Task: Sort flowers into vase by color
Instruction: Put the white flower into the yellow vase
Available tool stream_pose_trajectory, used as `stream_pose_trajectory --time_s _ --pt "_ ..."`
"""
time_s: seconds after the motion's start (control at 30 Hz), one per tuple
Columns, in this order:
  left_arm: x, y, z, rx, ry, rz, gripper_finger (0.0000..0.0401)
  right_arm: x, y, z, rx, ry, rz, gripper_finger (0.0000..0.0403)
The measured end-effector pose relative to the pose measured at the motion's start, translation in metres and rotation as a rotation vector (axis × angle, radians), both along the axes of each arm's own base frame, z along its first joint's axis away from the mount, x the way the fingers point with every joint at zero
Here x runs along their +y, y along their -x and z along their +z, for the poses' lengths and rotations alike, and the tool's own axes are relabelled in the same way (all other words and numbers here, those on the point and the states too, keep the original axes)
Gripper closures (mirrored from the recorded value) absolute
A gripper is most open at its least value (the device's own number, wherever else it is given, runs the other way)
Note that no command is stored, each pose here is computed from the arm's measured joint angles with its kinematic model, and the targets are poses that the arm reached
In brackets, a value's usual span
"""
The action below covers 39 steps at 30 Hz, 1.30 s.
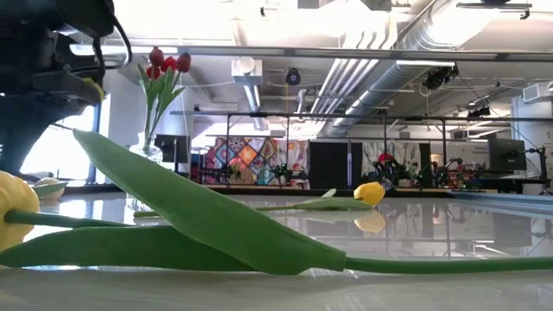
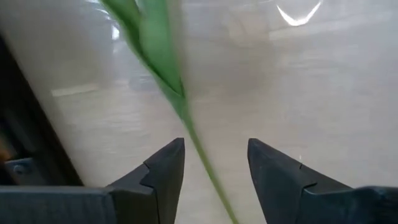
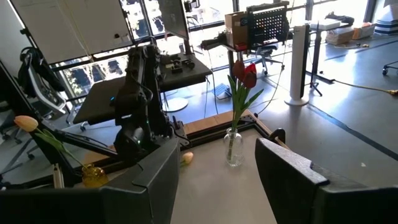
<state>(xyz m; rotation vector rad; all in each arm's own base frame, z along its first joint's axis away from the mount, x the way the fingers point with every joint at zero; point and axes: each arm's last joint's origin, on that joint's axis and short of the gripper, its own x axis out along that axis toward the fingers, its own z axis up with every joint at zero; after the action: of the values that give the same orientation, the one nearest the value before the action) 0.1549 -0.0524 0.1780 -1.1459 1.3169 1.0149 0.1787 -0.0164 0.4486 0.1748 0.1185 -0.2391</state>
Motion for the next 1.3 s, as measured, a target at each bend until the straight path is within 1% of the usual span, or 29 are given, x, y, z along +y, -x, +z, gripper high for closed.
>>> stream_pose_trajectory --time_s 0.07,0.2,0.43,0.6,0.73,0.83,1.13,1.23,1.3 --pt "-0.001 -0.002 -0.003 0.011 -0.003 -0.003 0.0230 0.000 0.000 0.000 0.000 0.000 0.000 0.0203" --pt "-0.001 -0.003 -0.011 0.082 -0.025 -0.025 0.0229 0.000 0.000 0.000 0.000 0.000 0.000 0.0203" --pt "-0.003 -0.005 -0.026 0.137 -0.011 -0.081 0.0229 0.000 0.000 0.000 0.000 0.000 0.000 0.0203" --pt "-0.003 -0.007 -0.038 0.126 0.009 -0.127 0.0229 0.000 0.000 0.000 0.000 0.000 0.000 0.0203" --pt "-0.003 -0.007 -0.042 0.096 0.037 -0.133 0.0236 0.000 0.000 0.000 0.000 0.000 0.000 0.0203" --pt "-0.003 -0.008 -0.043 0.088 0.039 -0.150 0.0258 0.000 0.000 0.000 0.000 0.000 0.000 0.0203" --pt "-0.003 -0.010 -0.042 0.049 0.028 -0.189 0.0365 0.000 0.000 0.000 0.000 0.000 0.000 0.0203" --pt "-0.003 -0.010 -0.040 0.032 0.017 -0.204 0.0388 0.000 0.000 0.000 0.000 0.000 0.000 0.0203" --pt "-0.002 -0.009 -0.039 0.025 0.012 -0.213 0.0396 0.000 0.000 0.000 0.000 0.000 0.000 0.0203"
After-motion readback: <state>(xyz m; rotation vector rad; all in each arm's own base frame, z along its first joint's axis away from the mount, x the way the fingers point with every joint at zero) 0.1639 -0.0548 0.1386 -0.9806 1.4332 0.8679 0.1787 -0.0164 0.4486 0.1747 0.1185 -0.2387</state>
